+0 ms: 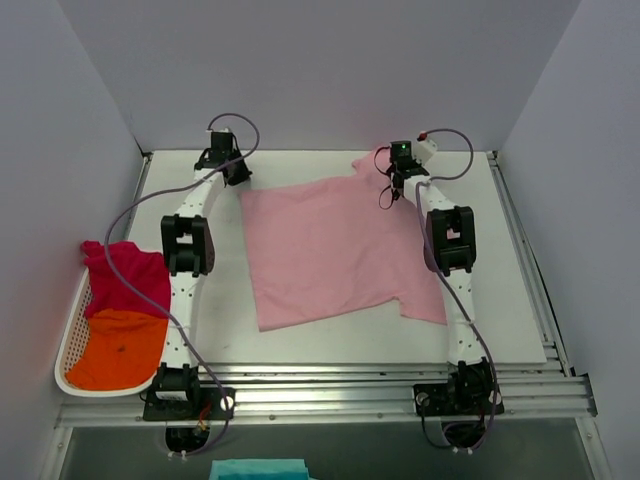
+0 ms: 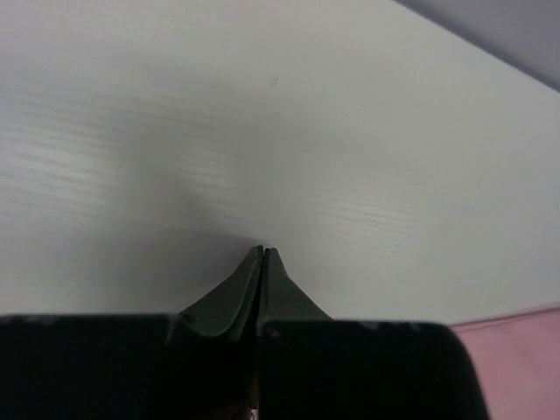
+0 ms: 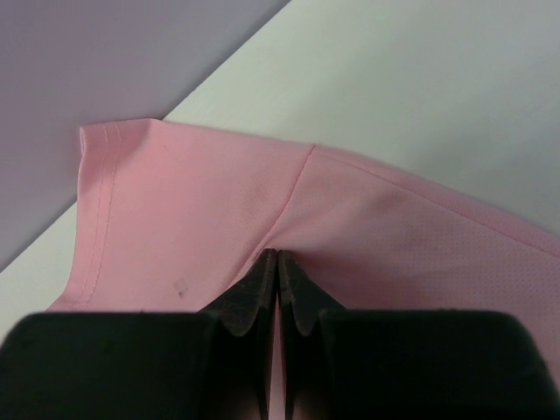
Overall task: Fold and stack the t-shirts
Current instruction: Flatten out the tshirt
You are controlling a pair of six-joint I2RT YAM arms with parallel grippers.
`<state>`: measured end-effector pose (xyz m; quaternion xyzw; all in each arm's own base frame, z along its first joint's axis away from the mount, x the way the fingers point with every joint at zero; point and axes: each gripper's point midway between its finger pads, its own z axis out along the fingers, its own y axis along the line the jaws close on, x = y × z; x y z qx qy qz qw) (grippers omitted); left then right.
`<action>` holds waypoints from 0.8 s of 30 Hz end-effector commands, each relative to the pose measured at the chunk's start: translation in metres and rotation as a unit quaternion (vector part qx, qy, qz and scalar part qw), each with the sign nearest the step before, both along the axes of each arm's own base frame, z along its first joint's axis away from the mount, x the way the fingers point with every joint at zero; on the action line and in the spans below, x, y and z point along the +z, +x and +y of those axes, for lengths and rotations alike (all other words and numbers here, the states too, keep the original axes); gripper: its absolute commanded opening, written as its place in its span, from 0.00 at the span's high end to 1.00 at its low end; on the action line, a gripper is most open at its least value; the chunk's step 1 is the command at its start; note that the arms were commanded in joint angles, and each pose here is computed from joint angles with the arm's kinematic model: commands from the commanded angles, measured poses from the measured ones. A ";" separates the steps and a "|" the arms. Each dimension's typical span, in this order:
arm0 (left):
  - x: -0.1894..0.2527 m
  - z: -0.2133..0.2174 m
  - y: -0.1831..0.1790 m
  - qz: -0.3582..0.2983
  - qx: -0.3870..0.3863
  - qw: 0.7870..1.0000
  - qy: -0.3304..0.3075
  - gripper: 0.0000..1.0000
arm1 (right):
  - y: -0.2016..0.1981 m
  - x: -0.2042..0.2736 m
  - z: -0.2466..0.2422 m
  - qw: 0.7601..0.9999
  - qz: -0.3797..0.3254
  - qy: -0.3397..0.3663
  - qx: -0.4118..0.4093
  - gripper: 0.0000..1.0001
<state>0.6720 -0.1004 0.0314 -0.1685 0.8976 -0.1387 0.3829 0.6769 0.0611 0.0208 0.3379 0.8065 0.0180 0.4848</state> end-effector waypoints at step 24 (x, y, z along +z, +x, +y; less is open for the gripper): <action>0.044 -0.037 -0.108 0.004 -0.018 1.000 0.005 0.98 | -0.028 -0.036 -0.007 0.999 0.043 -0.003 0.002 1.00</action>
